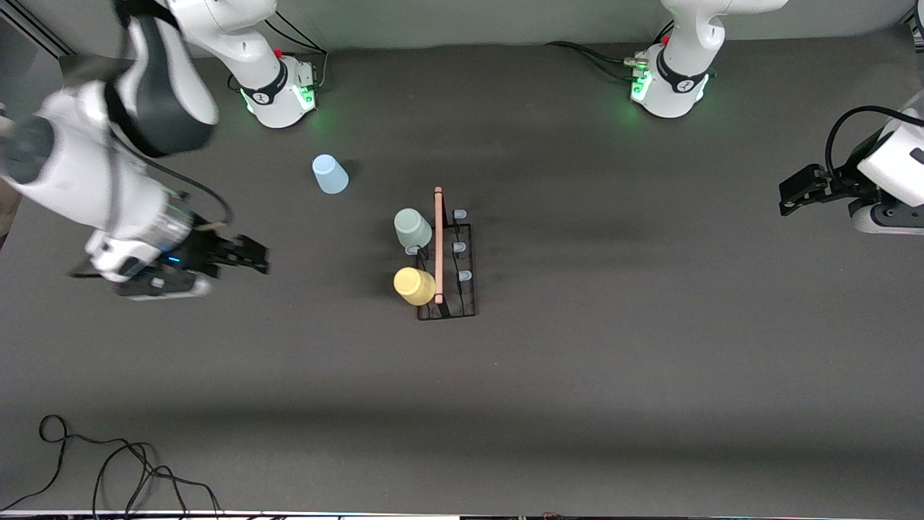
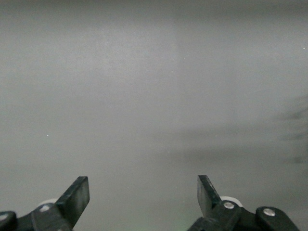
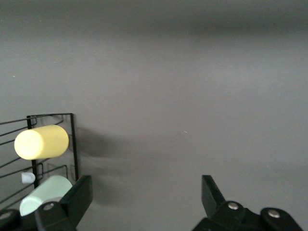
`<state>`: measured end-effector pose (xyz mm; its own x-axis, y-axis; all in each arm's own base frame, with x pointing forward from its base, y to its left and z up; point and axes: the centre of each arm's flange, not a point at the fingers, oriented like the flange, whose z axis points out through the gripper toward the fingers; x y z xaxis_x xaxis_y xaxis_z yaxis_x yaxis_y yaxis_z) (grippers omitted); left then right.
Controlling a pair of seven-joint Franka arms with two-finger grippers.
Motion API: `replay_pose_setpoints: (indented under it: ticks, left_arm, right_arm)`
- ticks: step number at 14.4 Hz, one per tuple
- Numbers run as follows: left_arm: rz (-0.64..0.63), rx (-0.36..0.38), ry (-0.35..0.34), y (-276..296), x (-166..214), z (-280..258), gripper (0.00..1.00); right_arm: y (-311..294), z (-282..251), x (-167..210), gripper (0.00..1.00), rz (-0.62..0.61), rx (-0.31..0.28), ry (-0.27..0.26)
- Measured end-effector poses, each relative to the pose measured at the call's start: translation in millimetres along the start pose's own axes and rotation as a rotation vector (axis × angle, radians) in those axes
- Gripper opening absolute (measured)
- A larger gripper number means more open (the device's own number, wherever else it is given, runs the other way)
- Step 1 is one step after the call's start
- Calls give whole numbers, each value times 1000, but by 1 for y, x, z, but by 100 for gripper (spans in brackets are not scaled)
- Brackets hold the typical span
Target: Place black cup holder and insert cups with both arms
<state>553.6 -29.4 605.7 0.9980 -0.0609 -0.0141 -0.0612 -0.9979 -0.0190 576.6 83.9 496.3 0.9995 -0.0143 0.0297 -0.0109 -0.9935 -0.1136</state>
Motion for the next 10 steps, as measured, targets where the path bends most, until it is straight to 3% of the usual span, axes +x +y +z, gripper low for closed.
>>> replay_pose_setpoints:
  ticks: [3,6,10]
  left_arm:
    - [0,0,0,0,0,0,100]
    - [0,0,0,0,0,0,100]
    - [-1,0,1,0,0,-1,100]
  right_arm:
    - [64,-31,-10,100,6,-3,-19]
    - [98,-75,-17,100,24,-52,-58]
    - [108,-142,-20,100,83,-95,-15]
